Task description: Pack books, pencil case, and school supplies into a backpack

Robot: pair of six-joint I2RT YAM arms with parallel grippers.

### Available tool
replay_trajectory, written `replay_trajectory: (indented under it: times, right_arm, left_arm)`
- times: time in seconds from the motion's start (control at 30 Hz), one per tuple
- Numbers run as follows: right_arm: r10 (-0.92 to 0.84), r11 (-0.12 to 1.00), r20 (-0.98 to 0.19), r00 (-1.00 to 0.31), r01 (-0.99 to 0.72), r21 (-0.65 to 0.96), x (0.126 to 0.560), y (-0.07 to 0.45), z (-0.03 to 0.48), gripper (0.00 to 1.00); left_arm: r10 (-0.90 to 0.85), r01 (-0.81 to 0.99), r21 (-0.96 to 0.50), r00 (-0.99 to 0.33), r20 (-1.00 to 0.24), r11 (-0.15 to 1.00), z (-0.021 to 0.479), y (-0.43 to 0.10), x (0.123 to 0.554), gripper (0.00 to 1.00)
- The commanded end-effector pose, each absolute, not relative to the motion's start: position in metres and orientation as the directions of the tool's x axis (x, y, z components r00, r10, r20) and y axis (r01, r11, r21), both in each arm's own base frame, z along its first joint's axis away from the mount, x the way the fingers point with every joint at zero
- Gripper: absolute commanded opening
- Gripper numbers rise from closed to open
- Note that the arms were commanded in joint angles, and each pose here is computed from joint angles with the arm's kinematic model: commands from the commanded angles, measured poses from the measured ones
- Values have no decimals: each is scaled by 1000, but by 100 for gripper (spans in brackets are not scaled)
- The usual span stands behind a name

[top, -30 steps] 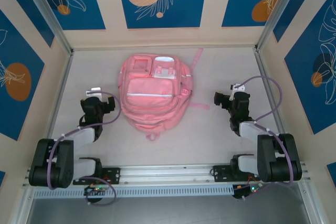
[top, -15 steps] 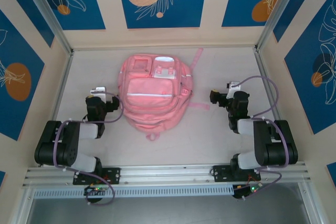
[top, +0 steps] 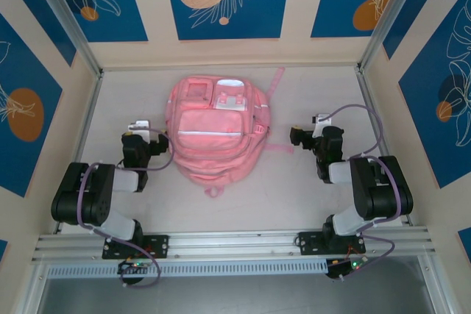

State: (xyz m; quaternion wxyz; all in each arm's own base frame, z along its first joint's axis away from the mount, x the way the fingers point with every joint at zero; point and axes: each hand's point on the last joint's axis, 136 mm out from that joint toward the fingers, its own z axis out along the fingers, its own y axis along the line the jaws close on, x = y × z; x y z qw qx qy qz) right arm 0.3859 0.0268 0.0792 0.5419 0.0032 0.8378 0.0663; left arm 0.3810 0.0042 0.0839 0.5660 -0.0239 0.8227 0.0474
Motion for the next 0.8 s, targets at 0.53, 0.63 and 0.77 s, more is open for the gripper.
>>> replay_trajectory:
  times: [0.53,0.63,0.77]
  right_arm:
    - [84,991,-925,-372,-62,115,397,20,94,99]
    - [85,991,-924,-373,-61,115,397,20,93,99]
    - [82,992,-926,-368,-64,113,396,21,94,99]
  left_arm:
    - [86,-11,97,-377,-922,995,88,-11,396,100]
    - [85,-12,97,-380,-921,995,87,-10,397,100]
    - [86,-14,99,-372,-924,995,88,-11,395,100]
